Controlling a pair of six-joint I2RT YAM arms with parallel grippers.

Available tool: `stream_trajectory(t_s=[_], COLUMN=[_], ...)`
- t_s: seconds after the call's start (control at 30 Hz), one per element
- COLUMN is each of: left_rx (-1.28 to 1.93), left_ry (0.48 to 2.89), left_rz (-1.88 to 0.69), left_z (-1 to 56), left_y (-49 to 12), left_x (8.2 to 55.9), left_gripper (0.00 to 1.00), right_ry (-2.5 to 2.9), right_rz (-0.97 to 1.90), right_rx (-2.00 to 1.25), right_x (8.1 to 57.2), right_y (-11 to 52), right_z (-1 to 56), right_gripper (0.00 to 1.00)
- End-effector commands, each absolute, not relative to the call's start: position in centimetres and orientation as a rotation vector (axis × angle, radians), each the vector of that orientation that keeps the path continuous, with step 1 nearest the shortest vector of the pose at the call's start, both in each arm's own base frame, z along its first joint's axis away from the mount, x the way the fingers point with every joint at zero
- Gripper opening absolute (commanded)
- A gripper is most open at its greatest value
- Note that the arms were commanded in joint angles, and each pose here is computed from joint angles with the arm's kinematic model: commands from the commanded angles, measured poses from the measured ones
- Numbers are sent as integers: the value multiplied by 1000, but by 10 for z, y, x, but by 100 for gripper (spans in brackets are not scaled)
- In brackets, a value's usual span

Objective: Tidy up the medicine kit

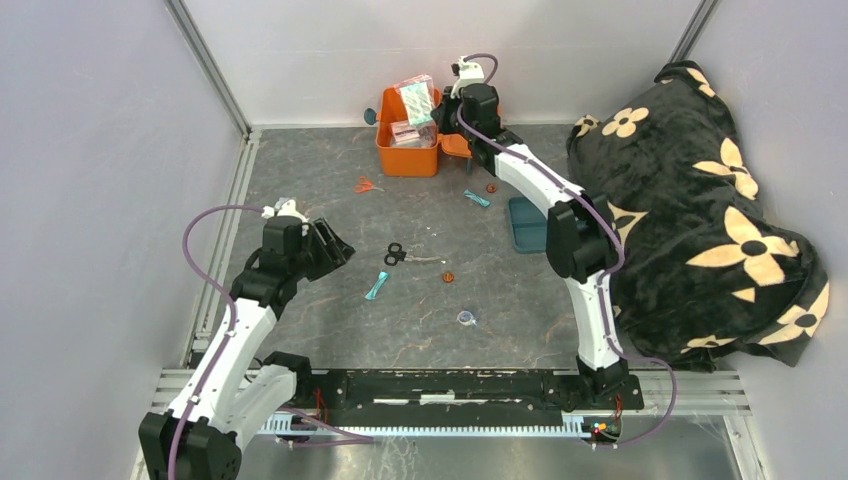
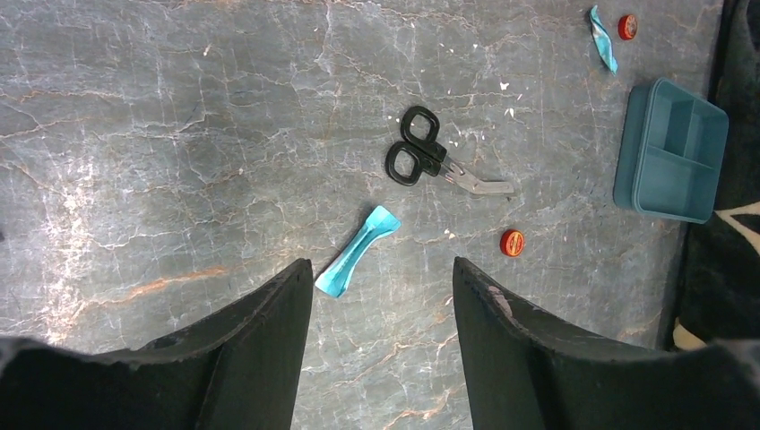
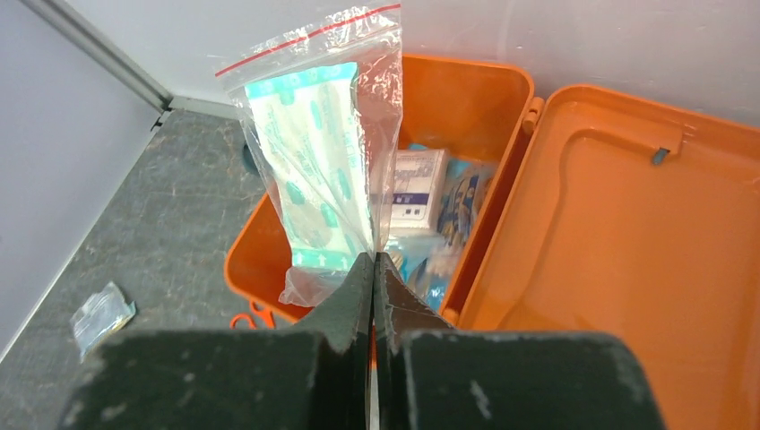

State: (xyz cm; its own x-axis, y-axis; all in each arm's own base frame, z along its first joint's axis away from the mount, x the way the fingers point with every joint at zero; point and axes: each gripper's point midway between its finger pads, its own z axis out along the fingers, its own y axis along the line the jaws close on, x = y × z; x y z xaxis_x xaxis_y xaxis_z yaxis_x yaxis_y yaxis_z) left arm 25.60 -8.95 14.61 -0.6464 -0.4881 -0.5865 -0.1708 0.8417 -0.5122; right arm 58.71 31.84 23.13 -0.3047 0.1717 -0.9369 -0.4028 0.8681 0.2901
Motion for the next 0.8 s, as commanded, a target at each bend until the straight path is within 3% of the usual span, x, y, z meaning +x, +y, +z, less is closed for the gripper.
stream_trajectory(t_s=[0.0, 0.1, 0.23, 0.37, 0.57, 0.77], left_rx=[-401, -406, -411, -416, -418, -402], left_ry=[2235, 2229, 2235, 2233, 2241, 2222], left_rz=[-558, -558, -557, -552, -548, -566], left_z=[158, 159, 158, 158, 154, 159], left_y=[-93, -92, -92, -91, -91, -94], left_x=[252, 252, 250, 251, 253, 259], left_gripper=[66, 66, 66, 66, 66, 66], right_ry=[1662, 1636, 1597, 1545, 1572, 1798], right_rz=[579, 595, 645, 637, 567, 571], right_rx=[-162, -147, -218, -265, -252, -145], right_x=[613, 622, 625, 610, 548, 455], right_y=[326, 330, 345, 341, 297, 247], right_z=[257, 250, 263, 300, 343, 291], right_gripper=[0, 6, 33, 49, 53, 53])
